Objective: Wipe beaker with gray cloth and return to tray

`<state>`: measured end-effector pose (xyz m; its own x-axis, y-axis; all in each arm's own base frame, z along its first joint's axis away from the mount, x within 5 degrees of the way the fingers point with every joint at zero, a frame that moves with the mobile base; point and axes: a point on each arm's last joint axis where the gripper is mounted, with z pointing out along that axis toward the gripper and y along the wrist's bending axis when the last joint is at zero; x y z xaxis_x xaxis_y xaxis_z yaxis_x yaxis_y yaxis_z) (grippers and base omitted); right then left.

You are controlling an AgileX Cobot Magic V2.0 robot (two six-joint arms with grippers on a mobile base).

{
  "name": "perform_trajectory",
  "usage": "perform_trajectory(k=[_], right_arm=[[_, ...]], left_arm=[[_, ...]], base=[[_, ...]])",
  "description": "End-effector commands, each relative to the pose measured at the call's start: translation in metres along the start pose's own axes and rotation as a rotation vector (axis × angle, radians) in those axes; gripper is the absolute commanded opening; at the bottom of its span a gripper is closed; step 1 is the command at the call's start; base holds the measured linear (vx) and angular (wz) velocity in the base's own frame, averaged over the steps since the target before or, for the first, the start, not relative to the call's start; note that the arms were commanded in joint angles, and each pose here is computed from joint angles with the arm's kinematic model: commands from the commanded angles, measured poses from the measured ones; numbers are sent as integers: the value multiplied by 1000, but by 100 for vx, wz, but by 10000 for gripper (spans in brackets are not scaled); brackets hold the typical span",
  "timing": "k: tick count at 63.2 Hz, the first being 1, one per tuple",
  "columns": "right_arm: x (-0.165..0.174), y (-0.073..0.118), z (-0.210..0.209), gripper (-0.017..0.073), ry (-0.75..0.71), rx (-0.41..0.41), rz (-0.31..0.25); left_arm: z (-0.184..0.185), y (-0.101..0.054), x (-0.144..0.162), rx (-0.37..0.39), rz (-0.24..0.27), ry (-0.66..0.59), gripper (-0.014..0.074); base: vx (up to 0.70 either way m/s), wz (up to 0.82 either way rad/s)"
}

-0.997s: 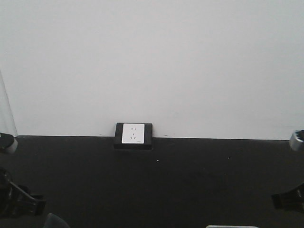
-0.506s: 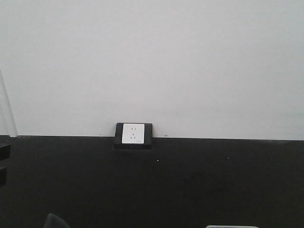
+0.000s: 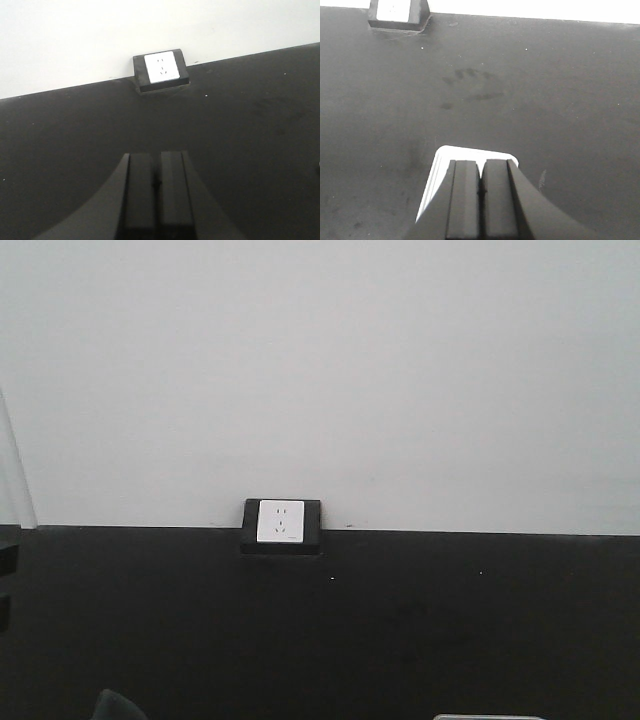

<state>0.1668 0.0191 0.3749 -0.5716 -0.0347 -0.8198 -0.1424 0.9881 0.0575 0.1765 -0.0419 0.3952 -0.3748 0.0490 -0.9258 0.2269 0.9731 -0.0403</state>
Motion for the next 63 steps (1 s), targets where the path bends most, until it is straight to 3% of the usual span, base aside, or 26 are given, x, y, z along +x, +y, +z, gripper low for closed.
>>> perform_trajectory(k=[1, 13, 26, 30, 47, 63], right_arm=[[-13, 0, -8, -12, -109, 6, 1], [-13, 0, -8, -12, -109, 6, 1], [-14, 0, -8, -12, -110, 6, 1], [-14, 0, -8, -12, -110, 6, 1], [-14, 0, -8, -12, -110, 6, 1], [-13, 0, -8, -12, -107, 6, 1]], left_arm=[[-18, -1, -7, 3, 1, -144, -6], [-31, 3, 63, -7, 4, -258, -6], [-44, 13, 152, -61, -138, -348, -6], [-45, 15, 174, -85, -154, -361, -6], [-44, 19, 229, -148, -137, -498, -6], [-41, 19, 232, -151, -146, -452, -6]], base=[[0, 0], [0, 0], [0, 0], [0, 0], [0, 0], [0, 0]])
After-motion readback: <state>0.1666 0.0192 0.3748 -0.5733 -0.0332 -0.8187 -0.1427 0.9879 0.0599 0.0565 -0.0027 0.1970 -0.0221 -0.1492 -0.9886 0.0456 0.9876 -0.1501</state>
